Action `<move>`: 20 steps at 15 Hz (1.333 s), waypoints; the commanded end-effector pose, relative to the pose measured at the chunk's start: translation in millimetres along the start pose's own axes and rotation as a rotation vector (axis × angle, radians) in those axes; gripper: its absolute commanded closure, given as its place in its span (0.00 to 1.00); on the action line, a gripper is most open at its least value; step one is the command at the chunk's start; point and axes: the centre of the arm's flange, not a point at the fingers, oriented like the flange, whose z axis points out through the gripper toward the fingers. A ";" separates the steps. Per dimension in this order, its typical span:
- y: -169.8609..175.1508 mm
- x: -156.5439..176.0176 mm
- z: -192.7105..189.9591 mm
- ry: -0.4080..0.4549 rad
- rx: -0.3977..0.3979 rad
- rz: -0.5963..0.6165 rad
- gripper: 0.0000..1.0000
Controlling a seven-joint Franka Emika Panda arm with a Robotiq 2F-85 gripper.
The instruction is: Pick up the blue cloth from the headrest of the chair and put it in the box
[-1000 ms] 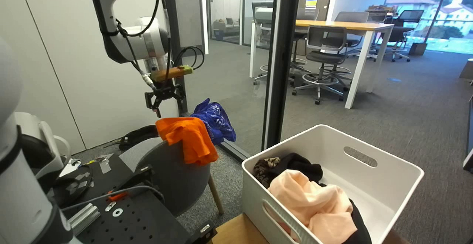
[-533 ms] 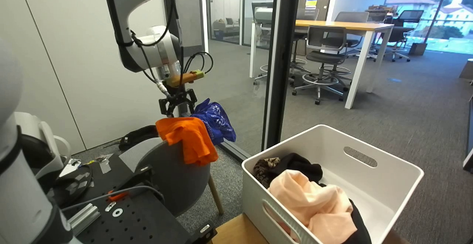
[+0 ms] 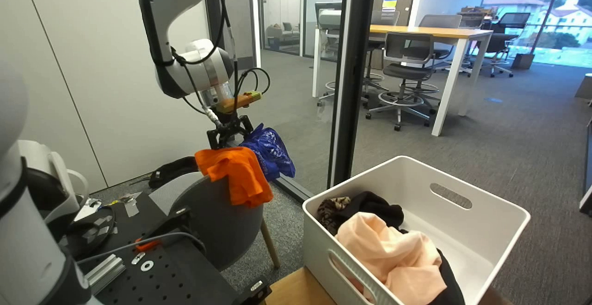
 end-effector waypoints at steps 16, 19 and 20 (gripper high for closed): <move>-9.6 -8.3 14.3 -0.079 -0.072 -0.125 0.00; -9.4 -9.0 14.5 -0.079 -0.070 -0.124 0.00; -9.6 -9.2 14.7 -0.079 -0.069 -0.124 0.00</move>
